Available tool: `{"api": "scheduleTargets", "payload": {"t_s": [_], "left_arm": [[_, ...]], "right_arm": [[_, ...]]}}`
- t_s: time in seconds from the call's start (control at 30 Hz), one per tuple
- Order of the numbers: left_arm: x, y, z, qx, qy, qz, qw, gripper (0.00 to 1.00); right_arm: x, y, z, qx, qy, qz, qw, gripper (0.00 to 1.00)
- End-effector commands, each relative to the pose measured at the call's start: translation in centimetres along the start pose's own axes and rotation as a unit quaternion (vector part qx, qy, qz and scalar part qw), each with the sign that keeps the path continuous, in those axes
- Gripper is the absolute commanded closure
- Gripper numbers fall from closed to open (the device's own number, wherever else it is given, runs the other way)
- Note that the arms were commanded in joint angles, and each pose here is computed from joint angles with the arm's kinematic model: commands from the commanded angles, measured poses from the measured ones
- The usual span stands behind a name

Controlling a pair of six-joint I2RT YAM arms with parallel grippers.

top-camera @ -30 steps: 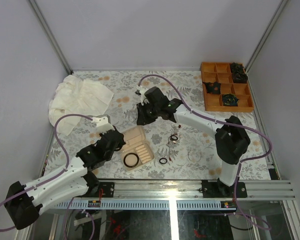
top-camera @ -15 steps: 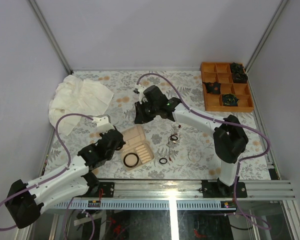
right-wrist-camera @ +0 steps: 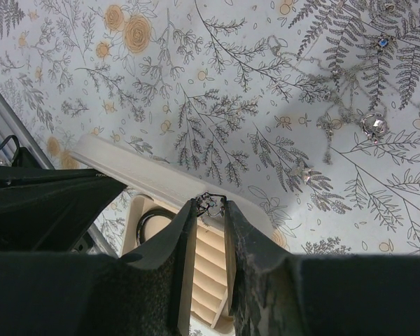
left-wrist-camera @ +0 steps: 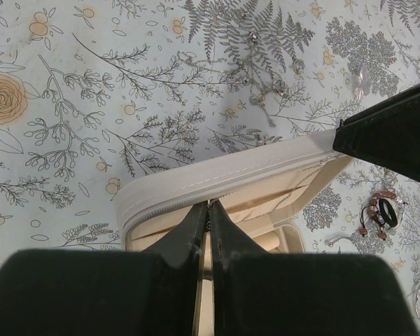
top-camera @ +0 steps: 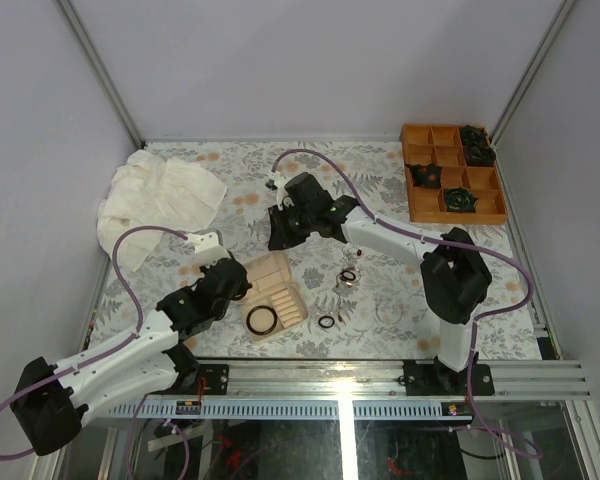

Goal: Organize the mixed jewelry
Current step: Place the jewelry in the jewelry box.

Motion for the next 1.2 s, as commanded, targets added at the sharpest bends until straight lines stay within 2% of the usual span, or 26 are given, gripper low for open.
{"api": "scheduleTargets", "payload": {"t_s": [0.0, 1.17], "left_arm": [[-0.2, -1.6, -0.7, -0.018, 0.005, -0.026, 0.999, 1.0], [0.9, -1.6, -0.9, -0.011, -0.006, -0.028, 1.0, 1.0]], "right_arm": [[-0.5, -2.0, 1.1, -0.005, -0.026, -0.033, 0.999, 0.84], [-0.9, -4.0, 2.5, -0.012, -0.041, -0.054, 0.998, 0.84]]}}
Point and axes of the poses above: each gripper's point midway between its finger pads, its own x axis out along the fingers, its own z axis along the line the jaws close on, y = z × x, the point moved 8 cm from there along -x, back along the fingers, and after that the axes turned 7 degrees about x, right-handed, at the moved point
